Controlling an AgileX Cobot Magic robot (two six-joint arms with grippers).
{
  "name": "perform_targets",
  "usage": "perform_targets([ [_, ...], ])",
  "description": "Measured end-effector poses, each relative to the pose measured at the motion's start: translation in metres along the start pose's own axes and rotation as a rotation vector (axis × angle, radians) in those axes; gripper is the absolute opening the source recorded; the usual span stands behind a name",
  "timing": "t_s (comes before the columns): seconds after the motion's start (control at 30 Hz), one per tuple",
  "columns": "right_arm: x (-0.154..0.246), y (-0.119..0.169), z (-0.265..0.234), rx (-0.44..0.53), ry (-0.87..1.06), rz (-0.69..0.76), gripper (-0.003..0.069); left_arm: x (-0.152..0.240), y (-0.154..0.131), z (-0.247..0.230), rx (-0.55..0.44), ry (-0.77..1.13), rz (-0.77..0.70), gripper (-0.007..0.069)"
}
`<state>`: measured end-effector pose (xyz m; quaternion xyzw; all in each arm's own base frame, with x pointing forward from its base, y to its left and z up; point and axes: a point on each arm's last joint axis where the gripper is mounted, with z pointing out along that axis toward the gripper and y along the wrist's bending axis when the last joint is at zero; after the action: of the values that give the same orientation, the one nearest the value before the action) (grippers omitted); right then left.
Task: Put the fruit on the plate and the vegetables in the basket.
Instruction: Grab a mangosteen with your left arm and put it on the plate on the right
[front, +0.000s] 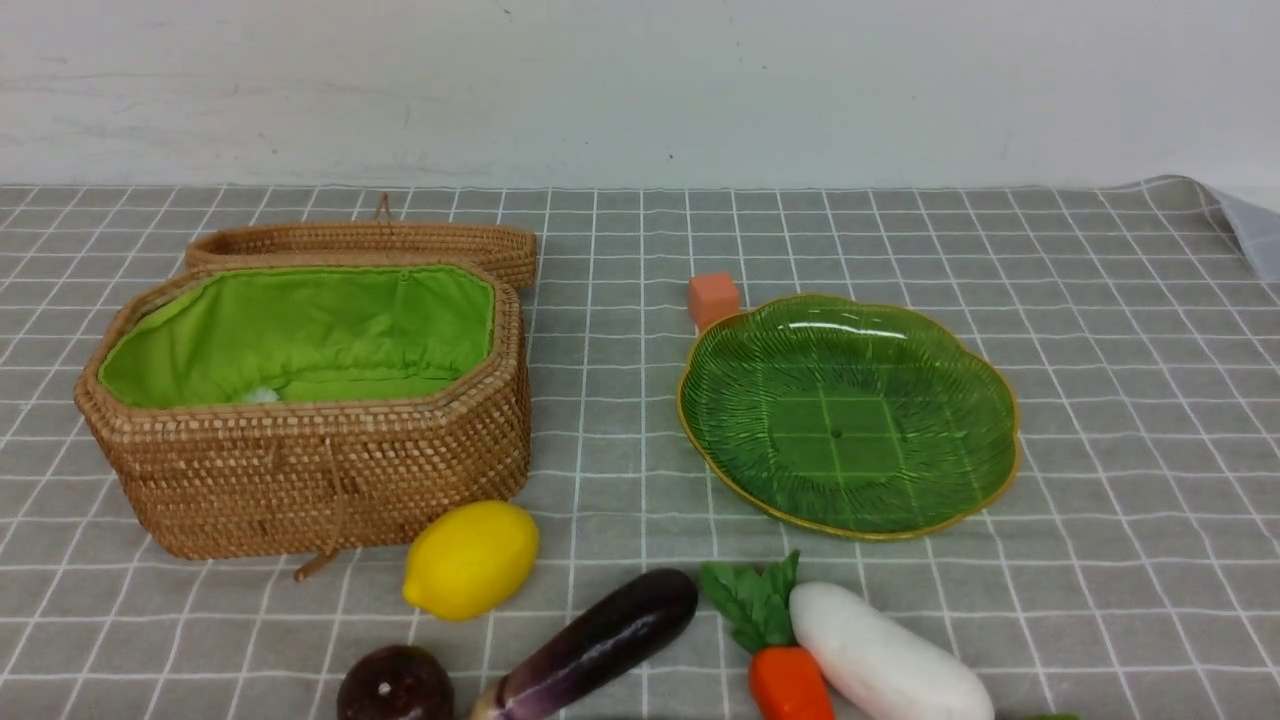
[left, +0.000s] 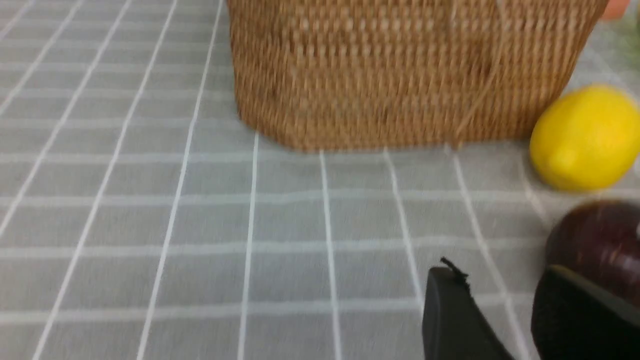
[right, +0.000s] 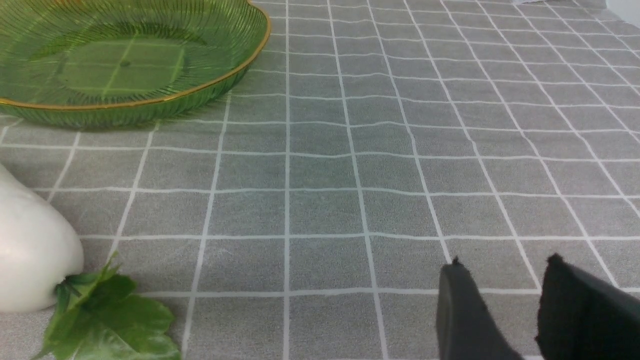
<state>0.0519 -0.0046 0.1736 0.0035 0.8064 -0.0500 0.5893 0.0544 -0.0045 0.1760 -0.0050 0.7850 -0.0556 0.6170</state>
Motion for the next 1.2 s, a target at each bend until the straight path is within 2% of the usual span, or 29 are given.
perform_targets([
  [0.1, 0.000, 0.000, 0.000, 0.000, 0.000, 0.000, 0.0240, -0.013, -0.002, -0.001, 0.027, -0.140, -0.053, 0.0239],
  [0.23, 0.000, 0.000, 0.000, 0.000, 0.000, 0.000, 0.0240, -0.039, -0.002, -0.009, 0.063, -0.444, -0.202, 0.0239],
  [0.27, 0.000, 0.000, 0.000, 0.000, 0.000, 0.000, 0.0240, -0.041, -0.001, -0.010, 0.064, -0.459, -0.208, 0.0239],
  [0.33, 0.000, 0.000, 0.000, 0.000, 0.000, 0.000, 0.0240, -0.056, 0.003, -0.018, 0.082, -0.627, -0.357, 0.0239],
  [0.47, 0.000, 0.000, 0.000, 0.000, 0.000, 0.000, 0.0240, -0.086, 0.004, -0.037, 0.124, -0.764, -0.481, 0.0239],
  [0.53, 0.000, 0.000, 0.000, 0.000, 0.000, 0.000, 0.0240, -0.114, 0.001, -0.054, 0.158, -0.845, -0.501, 0.0239],
  [0.63, 0.000, 0.000, 0.000, 0.000, 0.000, 0.000, 0.0240, -0.147, -0.004, -0.069, 0.192, -0.862, -0.511, 0.0239],
  [0.7, 0.000, 0.000, 0.000, 0.000, 0.000, 0.000, 0.0240, -0.179, -0.011, -0.074, 0.222, -0.783, -0.515, 0.0239],
  [0.73, 0.000, 0.000, 0.000, 0.000, 0.000, 0.000, 0.0240, -0.180, -0.012, -0.073, 0.224, -0.756, -0.513, 0.0239],
  [0.8, 0.000, 0.000, 0.000, 0.000, 0.000, 0.000, 0.0240, -0.201, -0.022, -0.056, 0.225, -0.529, -0.484, 0.0239],
  [0.87, 0.000, 0.000, 0.000, 0.000, 0.000, 0.000, 0.0240, -0.203, -0.025, -0.045, 0.215, -0.419, -0.467, 0.0239],
  [0.93, 0.000, 0.000, 0.000, 0.000, 0.000, 0.000, 0.0240, -0.195, -0.030, -0.012, 0.158, -0.139, -0.420, 0.0239],
  [1.03, 0.000, 0.000, 0.000, 0.000, 0.000, 0.000, 0.0240, -0.180, -0.029, 0.024, 0.103, 0.100, -0.318, 0.0239],
  [1.2, 0.000, 0.000, 0.000, 0.000, 0.000, 0.000, 0.0240, -0.164, -0.030, 0.052, 0.075, 0.336, -0.317, 0.0239],
])
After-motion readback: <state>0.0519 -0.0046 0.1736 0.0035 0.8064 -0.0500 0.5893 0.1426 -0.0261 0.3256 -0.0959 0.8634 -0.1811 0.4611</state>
